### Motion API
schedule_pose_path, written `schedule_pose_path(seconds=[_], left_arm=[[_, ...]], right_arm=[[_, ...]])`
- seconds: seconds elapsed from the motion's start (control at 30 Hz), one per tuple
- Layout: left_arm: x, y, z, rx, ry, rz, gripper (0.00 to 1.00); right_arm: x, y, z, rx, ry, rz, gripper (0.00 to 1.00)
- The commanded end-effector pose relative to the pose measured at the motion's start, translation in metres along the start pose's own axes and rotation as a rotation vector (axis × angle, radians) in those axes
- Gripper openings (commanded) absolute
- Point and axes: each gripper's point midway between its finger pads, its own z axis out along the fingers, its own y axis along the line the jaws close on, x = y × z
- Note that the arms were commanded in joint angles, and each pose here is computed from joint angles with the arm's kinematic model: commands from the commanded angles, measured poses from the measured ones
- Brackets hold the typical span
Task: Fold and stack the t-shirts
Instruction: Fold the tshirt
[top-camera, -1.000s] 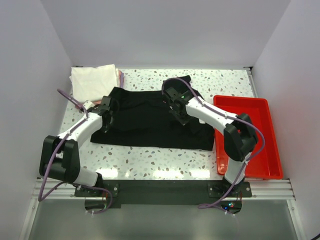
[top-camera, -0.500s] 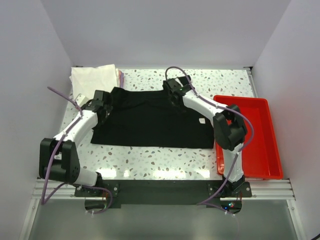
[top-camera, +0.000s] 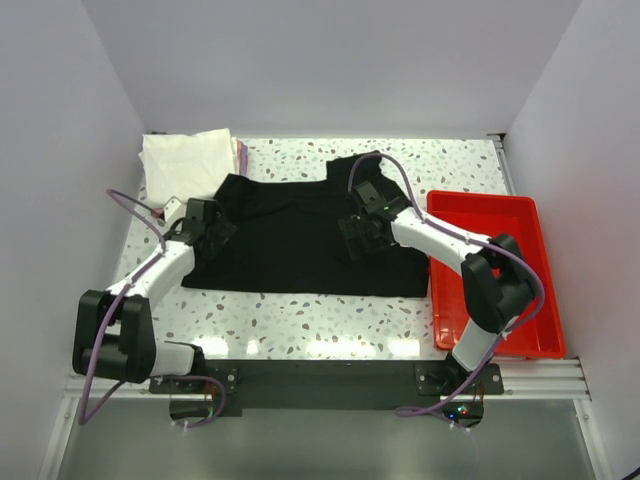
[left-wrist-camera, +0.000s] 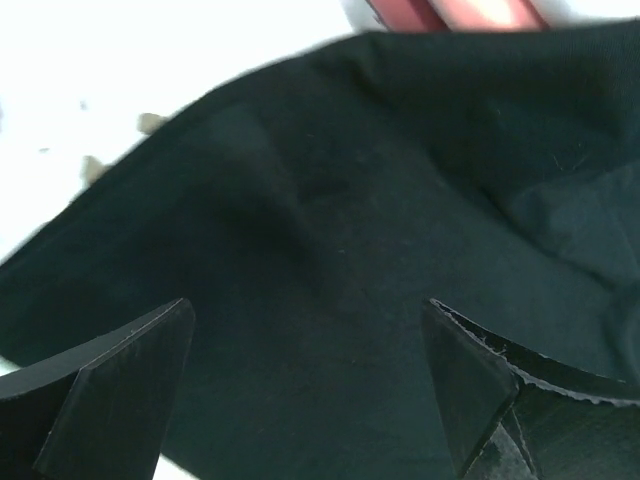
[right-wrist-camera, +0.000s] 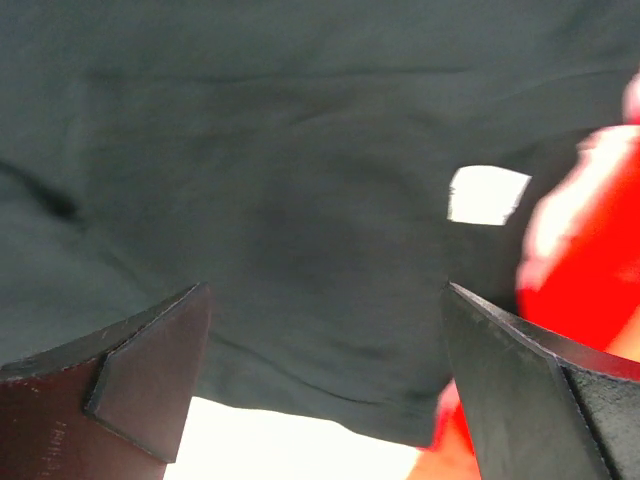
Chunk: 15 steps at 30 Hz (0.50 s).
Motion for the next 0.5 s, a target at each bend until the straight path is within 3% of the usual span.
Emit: schedule_pose_path(seconds=[0.0,0.2,0.47], left_arm=[[0.002,-0.027,0.011,0.129,0.003,0.024,1.0],[0.028,-0.004,0.03,0.052,0.061,0.044,1.0],[0.053,0.039,0.027,-0.022,0.103,0.064,1.0]], right_arm=[[0.001,0.045,0.004,-0.203,-0.029,0.083,0.99],[0.021,0.057,0.028,-0.212,0.022,0.119,0.99],[0.079,0.071,0.034,-0.23,0.123,0.115,0.99]])
